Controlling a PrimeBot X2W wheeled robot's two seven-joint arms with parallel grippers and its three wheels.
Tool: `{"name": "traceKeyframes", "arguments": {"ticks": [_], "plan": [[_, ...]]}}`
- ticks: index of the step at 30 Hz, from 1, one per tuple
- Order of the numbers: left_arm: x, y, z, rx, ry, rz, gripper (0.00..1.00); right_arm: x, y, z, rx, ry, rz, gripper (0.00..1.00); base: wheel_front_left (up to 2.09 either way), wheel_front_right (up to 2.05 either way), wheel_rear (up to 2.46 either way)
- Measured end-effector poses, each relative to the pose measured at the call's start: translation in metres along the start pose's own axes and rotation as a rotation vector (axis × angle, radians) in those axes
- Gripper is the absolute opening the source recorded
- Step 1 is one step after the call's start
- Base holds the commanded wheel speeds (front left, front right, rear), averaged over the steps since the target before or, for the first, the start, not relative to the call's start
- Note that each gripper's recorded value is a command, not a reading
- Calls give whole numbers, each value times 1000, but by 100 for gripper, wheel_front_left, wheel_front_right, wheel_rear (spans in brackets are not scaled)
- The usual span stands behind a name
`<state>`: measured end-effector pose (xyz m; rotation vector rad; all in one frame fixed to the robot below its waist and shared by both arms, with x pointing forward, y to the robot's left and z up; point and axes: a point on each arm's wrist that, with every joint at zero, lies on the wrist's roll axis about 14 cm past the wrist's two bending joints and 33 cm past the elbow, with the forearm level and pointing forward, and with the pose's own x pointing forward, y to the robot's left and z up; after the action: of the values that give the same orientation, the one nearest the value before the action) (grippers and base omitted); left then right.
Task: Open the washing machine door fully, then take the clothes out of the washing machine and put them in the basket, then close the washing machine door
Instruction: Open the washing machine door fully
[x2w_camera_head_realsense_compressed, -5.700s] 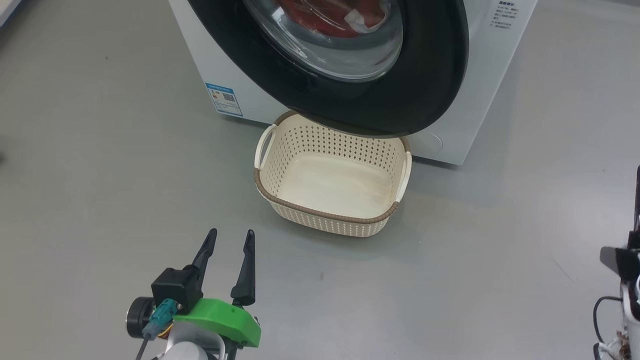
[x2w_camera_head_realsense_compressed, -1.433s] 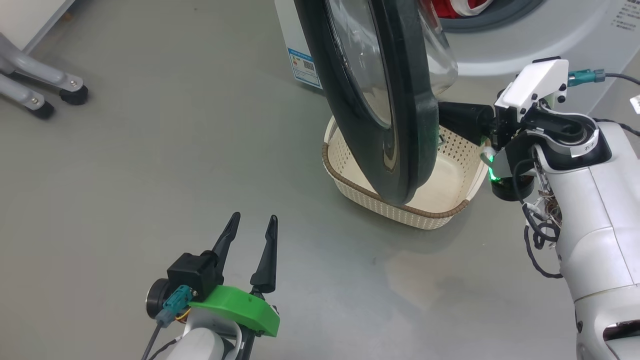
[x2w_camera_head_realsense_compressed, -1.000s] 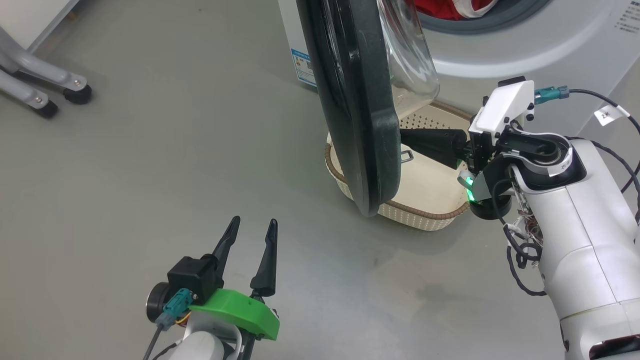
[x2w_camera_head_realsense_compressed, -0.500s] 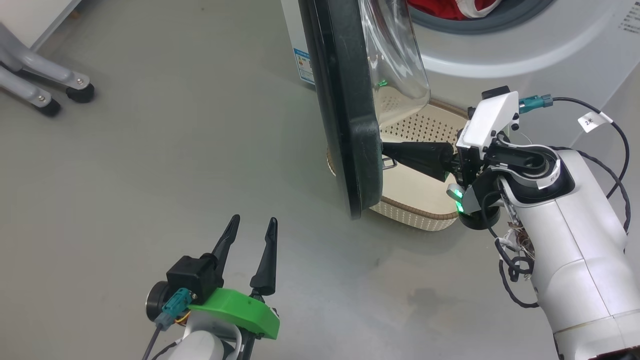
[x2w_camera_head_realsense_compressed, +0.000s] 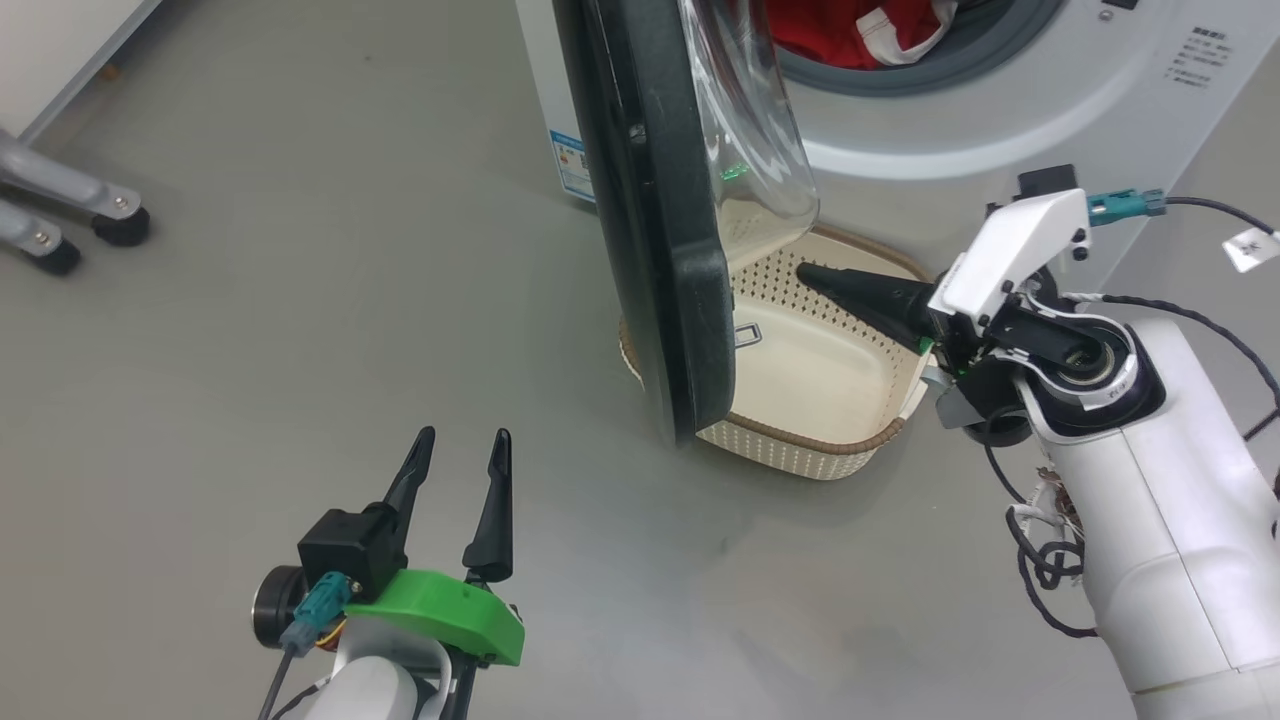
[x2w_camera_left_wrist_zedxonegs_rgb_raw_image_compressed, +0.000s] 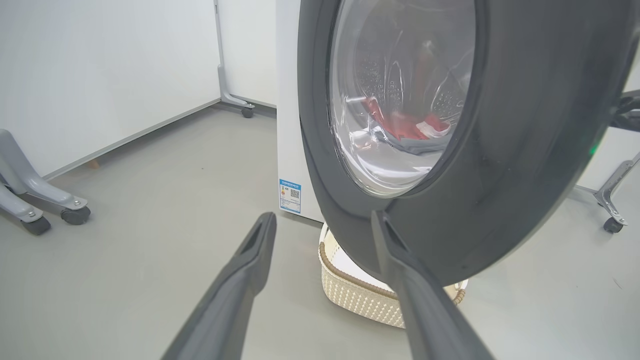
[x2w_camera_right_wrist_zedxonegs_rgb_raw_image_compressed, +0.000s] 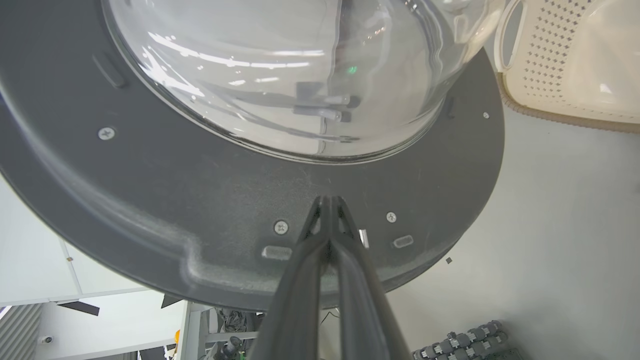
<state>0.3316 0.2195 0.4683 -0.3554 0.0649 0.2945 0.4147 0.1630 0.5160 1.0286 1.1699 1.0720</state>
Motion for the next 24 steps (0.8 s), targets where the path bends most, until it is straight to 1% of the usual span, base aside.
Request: {"name": "traceKeyframes", "arguments": {"ticks": [4, 5, 7, 8, 12, 13, 15, 16, 18, 20, 24], "plan": [[2, 0, 4, 9, -15, -5, 100, -26, -9, 18, -161, -127, -71, 0, 0, 0, 0], [3, 0, 6, 13, -22, -8, 100, -39, -16, 20, -250, -165, -119, 0, 0, 0, 0], [3, -2, 6, 14, -26, -17, 100, -52, -24, 19, -337, -197, -171, 0, 0, 0, 0], [2, -3, 5, 8, -22, -22, 100, -67, -31, 20, -394, -246, -216, 0, 0, 0, 0], [0, -3, -1, 2, -6, -31, 100, -100, -40, 23, -484, -354, -286, 0, 0, 0, 0], [0, -3, -1, 2, -6, -31, 100, -100, -40, 23, -484, -354, -286, 0, 0, 0, 0], [2, -4, 0, 2, -12, -39, 100, -118, -43, 24, -537, -407, -329, 0, 0, 0, 0], [4, -5, 2, 1, -16, -46, 100, -137, -45, 26, -581, -469, -366, 0, 0, 0, 0], [4, -7, 1, 6, -16, -55, 100, -158, -50, 26, -631, -525, -413, 0, 0, 0, 0], [5, -8, 1, 9, -14, -63, 100, -180, -56, 26, -709, -563, -485, 0, 0, 0, 0], [8, -15, 1, 15, -17, -89, 100, -215, -60, 17, -788, -651, -557, 0, 0, 0, 0]]}}
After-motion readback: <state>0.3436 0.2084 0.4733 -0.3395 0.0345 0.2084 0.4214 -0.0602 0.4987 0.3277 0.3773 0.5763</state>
